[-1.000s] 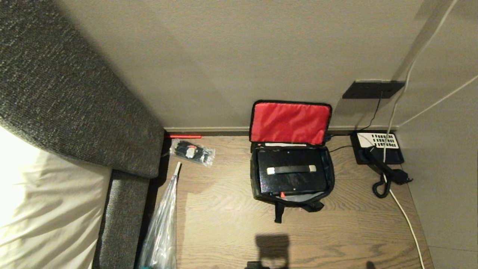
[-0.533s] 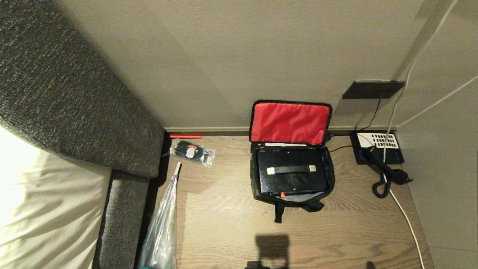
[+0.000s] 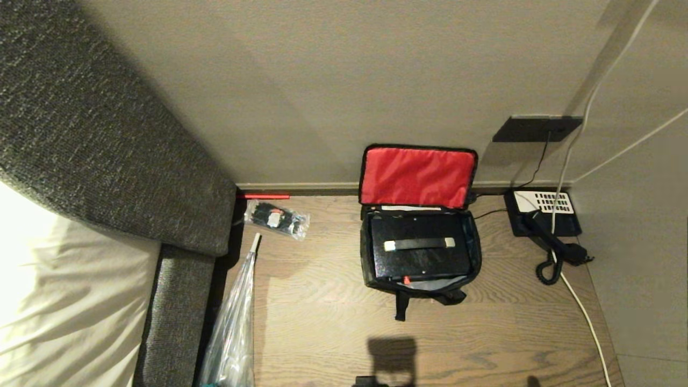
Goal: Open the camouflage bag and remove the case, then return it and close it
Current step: Grip the handle
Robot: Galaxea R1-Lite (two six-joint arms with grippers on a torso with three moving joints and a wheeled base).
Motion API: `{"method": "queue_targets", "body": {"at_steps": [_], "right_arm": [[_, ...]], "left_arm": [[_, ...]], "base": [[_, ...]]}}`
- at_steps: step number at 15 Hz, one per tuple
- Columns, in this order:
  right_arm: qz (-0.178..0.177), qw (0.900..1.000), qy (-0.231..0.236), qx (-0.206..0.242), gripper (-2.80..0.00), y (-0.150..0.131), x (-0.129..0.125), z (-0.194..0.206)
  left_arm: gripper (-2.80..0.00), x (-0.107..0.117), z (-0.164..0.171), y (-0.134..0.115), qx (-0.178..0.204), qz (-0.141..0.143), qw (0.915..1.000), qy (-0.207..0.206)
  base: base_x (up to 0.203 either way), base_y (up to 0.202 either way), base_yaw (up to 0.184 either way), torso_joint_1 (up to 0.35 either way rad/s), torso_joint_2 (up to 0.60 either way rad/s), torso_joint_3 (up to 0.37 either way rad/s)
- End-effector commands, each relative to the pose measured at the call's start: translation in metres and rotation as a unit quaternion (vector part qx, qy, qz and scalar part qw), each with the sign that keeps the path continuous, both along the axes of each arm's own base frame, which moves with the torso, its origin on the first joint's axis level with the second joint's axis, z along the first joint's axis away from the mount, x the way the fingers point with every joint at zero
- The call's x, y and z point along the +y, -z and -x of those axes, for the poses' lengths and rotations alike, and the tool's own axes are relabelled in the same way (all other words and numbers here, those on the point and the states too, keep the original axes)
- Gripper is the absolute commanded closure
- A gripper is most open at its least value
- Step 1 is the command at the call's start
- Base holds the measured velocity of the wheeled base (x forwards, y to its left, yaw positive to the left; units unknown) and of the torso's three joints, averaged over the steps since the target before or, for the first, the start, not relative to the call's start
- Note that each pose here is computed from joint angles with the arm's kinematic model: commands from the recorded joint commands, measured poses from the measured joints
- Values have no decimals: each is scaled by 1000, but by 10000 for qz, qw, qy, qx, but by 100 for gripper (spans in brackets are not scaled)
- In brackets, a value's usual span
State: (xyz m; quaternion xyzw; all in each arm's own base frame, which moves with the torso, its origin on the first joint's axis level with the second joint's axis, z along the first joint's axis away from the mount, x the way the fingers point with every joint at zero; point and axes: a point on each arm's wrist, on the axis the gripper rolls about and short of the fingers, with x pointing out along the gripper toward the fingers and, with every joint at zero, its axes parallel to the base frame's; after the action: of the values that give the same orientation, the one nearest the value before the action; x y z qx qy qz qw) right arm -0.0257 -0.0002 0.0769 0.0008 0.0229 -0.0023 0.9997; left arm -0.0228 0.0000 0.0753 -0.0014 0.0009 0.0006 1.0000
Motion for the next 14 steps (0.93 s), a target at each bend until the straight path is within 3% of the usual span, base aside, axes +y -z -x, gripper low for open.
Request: {"method": "queue_targets", "body": {"at_steps": [1,14], "right_arm": [[1,10000,-4,9,0,0,0,0],[1,10000,1,9,0,0,0,0]], "left_arm": [[0,0,0,0,-1,0,10000,-1],[0,0,0,0,-1,2,10000,-1]], "base": [[0,0,0,0,0,0],[0,0,0,0,0,0]]}}
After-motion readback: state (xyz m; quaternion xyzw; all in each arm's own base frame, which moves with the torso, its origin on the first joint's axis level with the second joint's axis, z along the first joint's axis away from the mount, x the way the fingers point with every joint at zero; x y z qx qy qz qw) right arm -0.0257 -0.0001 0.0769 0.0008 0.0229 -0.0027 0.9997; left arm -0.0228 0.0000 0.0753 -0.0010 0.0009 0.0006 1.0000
